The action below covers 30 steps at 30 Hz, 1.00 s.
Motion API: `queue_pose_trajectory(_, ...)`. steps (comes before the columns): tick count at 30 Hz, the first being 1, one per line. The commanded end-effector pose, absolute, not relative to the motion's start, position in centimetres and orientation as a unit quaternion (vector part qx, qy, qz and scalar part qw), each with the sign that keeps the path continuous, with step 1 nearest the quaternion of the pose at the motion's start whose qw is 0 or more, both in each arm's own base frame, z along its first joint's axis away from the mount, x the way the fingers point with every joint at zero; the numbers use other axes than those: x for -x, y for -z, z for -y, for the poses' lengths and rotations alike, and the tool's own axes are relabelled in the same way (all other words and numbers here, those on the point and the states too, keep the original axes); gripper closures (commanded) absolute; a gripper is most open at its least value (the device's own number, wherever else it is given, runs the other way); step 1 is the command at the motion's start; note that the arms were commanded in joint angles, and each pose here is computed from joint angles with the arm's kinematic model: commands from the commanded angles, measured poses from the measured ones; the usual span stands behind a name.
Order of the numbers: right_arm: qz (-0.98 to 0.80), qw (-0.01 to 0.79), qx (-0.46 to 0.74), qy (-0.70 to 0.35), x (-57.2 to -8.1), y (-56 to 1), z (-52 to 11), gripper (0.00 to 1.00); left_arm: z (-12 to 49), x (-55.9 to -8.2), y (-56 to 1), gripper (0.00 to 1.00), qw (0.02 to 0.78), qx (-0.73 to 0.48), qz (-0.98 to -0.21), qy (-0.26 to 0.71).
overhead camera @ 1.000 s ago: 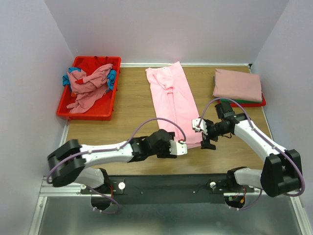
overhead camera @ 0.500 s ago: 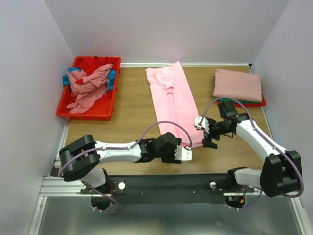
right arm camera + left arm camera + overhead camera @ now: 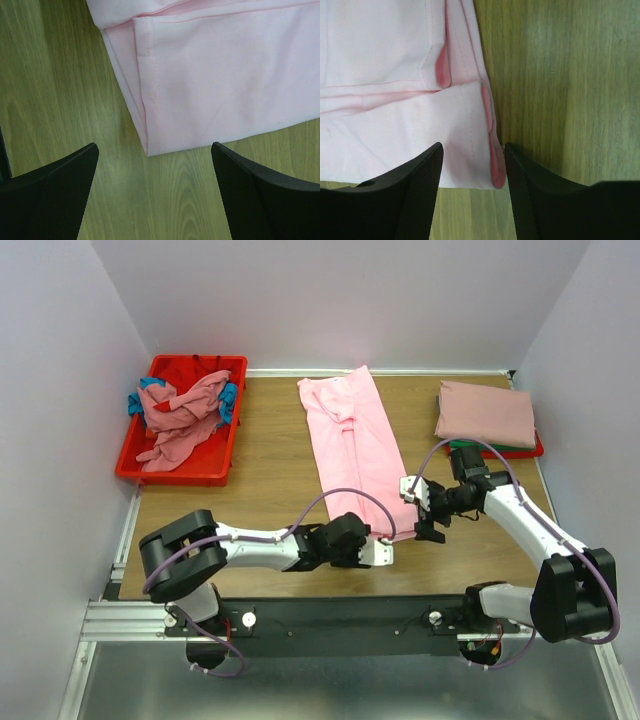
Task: Fold and stack the t-shirts
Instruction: Fold the tshirt
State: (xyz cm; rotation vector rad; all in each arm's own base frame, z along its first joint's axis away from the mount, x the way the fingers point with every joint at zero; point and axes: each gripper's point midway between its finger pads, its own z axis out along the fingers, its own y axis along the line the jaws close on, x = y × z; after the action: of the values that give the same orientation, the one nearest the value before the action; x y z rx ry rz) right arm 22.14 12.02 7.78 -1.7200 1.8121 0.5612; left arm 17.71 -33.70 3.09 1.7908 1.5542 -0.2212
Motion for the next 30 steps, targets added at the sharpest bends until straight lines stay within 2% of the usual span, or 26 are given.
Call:
queue_pose_trajectory(1,-0.667,0.306,0.645,-0.214,-22.4,-8.5,-12.5,0.00,33.3,-18.9,-2.5,0.43,0.370,-0.688,-0.621,0.058)
queue_pose_trajectory(3,-0.662,0.305,0.649,-0.218,-22.3,-8.2,-12.6,0.00,33.2,-19.1,-2.4,0.47,0.370,-0.687,-0.623,0.054)
queue_pose_trajectory(4,-0.660,0.302,0.651,-0.222,-22.0,-7.9,-12.6,0.01,33.2,-19.2,-2.2,0.54,0.367,-0.687,-0.625,0.053)
queue_pose_trajectory(7,-0.652,0.303,0.656,-0.229,-21.8,-7.8,-12.8,0.00,33.1,-19.3,-2.0,0.65,0.364,-0.687,-0.627,0.052)
queue_pose_trajectory(9,-0.646,0.301,0.661,-0.236,-21.6,-7.5,-13.0,0.00,33.1,-19.2,-1.8,0.69,0.360,-0.687,-0.629,0.055)
queue_pose_trajectory(10,-0.644,0.298,0.664,-0.238,-21.5,-7.3,-13.0,0.01,33.1,-19.3,-1.7,0.74,0.359,-0.686,-0.630,0.057)
queue_pose_trajectory(12,-0.640,0.285,0.669,-0.249,-21.1,-6.6,-12.9,0.01,33.1,-19.3,-1.7,0.95,0.357,-0.685,-0.632,0.060)
queue_pose_trajectory(13,-0.630,0.282,0.679,-0.250,-21.0,-6.2,-13.0,0.01,33.3,-19.3,-1.9,1.00,0.360,-0.684,-0.631,0.065)
queue_pose_trajectory(16,-0.617,0.241,0.700,-0.266,-19.9,-4.2,-13.4,0.05,33.6,-19.1,-2.9,1.00,0.370,-0.685,-0.624,0.077)
queue_pose_trajectory(19,-0.617,0.204,0.713,-0.264,-20.0,-2.9,-13.6,0.17,33.7,-19.0,-3.9,1.00,0.380,-0.681,-0.619,0.089)
queue_pose_trajectory(21,-0.619,0.198,0.714,-0.259,-20.4,-2.6,-13.8,0.20,33.7,-18.9,-4.2,1.00,0.384,-0.679,-0.618,0.092)
queue_pose_trajectory(30,-0.638,0.189,0.711,-0.225,-22.3,-1.4,-14.6,0.23,33.7,-18.5,-4.6,1.00,0.388,-0.680,-0.612,0.106)
